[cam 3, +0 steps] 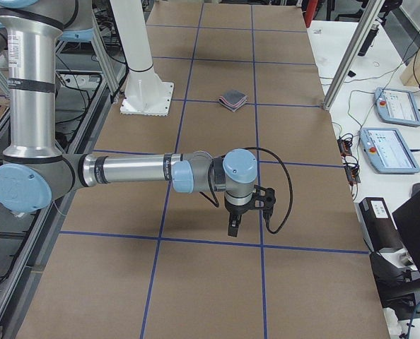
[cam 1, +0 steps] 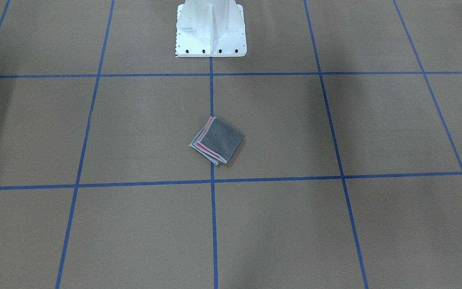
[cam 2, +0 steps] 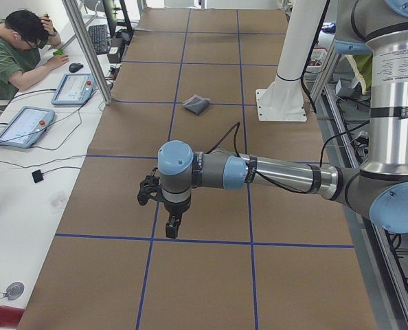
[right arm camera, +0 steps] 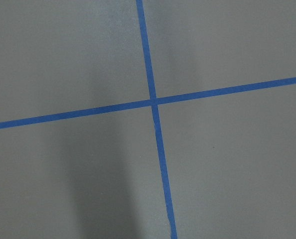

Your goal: Fold towel twice with both arms

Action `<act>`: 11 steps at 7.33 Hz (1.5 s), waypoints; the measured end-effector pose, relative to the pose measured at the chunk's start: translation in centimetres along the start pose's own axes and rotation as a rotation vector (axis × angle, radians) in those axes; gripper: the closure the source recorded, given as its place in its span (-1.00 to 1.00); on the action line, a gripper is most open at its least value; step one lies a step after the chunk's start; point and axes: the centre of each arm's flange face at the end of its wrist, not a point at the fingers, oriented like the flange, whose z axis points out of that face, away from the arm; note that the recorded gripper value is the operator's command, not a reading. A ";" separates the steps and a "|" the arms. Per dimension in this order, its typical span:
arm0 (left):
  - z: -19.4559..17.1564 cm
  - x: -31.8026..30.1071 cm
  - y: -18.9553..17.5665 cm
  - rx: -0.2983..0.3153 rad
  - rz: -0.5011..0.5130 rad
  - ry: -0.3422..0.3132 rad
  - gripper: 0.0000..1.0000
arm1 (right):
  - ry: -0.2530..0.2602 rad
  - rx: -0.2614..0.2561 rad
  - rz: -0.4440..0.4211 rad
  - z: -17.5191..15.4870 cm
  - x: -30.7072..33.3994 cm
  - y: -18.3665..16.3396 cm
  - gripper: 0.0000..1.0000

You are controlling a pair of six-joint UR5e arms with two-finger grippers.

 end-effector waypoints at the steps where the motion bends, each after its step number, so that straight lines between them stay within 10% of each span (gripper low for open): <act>1: 0.5 -0.2 0.1 -0.009 -0.001 0.001 -1.00 | 0.000 -0.001 0.001 0.0 0.0 0.0 -1.00; 11: 1.7 -1.1 0.5 -0.033 -0.014 0.004 -1.00 | 0.002 -0.001 0.001 0.1 0.1 -0.1 -1.00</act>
